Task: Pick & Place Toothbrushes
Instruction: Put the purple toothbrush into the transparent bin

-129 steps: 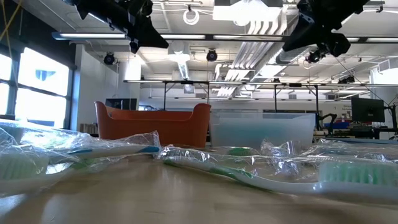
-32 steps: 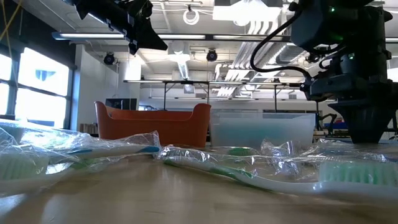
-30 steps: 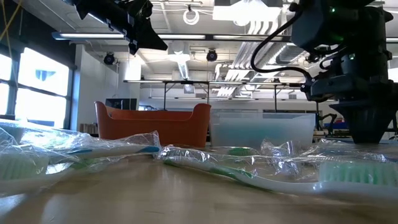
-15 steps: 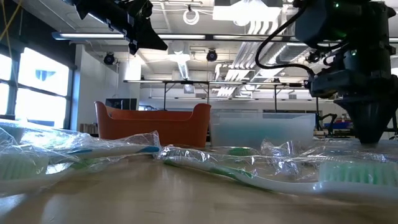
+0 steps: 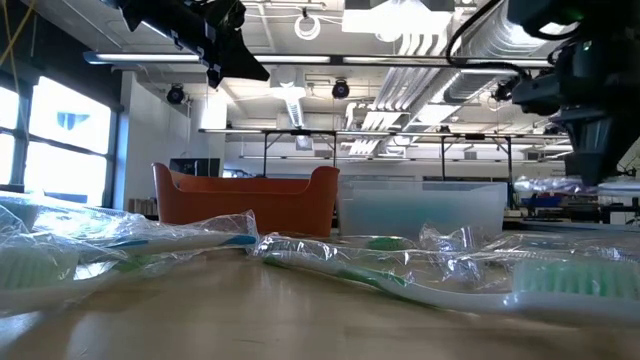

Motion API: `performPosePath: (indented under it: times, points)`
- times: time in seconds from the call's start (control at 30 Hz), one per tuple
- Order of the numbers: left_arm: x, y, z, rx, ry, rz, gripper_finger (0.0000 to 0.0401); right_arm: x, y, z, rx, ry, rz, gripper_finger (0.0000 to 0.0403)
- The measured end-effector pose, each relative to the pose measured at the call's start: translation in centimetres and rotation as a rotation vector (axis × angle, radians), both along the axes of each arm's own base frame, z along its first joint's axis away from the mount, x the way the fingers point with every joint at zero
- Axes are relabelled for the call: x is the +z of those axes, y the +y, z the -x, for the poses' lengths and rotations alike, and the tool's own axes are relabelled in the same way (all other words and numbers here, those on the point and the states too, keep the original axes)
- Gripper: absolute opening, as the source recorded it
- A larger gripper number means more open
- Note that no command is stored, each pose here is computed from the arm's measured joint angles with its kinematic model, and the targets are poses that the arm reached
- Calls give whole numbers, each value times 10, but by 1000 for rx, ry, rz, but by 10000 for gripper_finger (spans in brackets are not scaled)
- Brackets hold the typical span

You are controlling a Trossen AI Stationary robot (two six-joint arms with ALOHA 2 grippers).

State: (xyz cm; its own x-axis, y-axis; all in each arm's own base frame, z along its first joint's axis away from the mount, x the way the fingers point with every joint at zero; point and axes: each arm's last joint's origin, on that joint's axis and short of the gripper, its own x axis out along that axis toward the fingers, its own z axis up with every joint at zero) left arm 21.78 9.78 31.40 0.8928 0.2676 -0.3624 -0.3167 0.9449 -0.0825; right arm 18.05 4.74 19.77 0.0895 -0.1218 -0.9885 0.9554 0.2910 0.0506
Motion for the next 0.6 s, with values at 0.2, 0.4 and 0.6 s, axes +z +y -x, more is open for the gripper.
performPosePath:
  times: [0.2,0.4,0.6]
  points:
    - [0,0,0,0,-3,9,0,18,-7,13,-25,-113,78,3]
    - [0,0,0,15,-14,46,0,33,-13,21,-31,-247,156,3]
    - [0,0,0,22,-19,61,0,47,-18,27,-18,-381,256,3]
